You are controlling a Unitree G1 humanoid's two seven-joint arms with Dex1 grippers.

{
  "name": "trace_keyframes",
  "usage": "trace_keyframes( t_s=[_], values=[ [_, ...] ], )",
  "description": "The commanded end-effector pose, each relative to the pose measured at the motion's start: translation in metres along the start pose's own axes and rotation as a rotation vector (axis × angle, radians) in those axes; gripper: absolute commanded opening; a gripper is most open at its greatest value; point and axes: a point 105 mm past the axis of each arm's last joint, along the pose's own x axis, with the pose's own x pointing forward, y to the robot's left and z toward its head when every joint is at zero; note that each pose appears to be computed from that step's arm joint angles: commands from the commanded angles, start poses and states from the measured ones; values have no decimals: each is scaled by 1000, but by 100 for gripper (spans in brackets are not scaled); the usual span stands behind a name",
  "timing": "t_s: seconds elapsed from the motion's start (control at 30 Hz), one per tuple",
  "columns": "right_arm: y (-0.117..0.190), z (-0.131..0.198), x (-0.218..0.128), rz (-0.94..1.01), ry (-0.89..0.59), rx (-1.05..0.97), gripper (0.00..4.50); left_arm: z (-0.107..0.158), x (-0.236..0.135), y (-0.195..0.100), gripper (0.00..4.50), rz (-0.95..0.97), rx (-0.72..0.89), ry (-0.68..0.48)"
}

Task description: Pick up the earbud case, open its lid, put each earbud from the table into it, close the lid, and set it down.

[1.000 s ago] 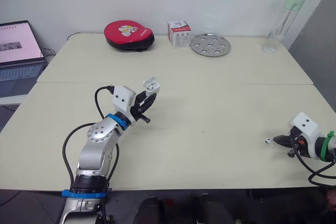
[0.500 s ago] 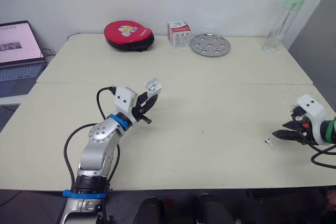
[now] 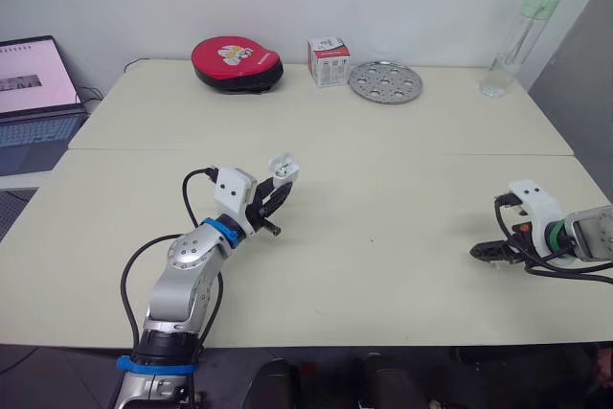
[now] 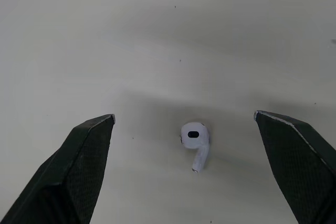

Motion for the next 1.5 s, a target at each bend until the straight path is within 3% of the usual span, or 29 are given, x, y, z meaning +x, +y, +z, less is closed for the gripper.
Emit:
trace_keyframes(
  t_s=[0.03,0.3,0.33,0.43,0.73,1.03,1.1,1.17,1.3,1.4,1.5],
  values=[
    [-8,-1,1,-28,7,-12,447,18,0,-3,77,-3,30,-55],
    [-10,1,8,-23,23,-7,447,18,-2,-3,77,1,30,-50],
    [-10,0,9,-25,25,-9,431,18,-2,-3,77,0,29,-50],
    [-10,-4,10,-14,43,-4,361,18,-2,-3,77,0,30,-48],
    [2,-6,11,19,53,10,51,19,-2,0,77,2,31,-47],
    [7,4,4,67,-2,17,40,17,-3,0,77,-3,32,-43],
    [24,33,-8,170,-130,-61,40,17,-4,0,77,-4,33,-44],
    [55,80,-34,324,-371,-160,40,19,-1,-3,77,-26,28,-56],
    [115,139,-90,595,-809,-270,40,21,12,-18,77,-104,21,-76],
    [154,166,-123,592,-1136,-431,40,33,32,-32,77,-197,3,-124],
    [171,178,-131,526,-1313,-466,40,52,48,-40,77,-265,-15,-182]
  ],
)
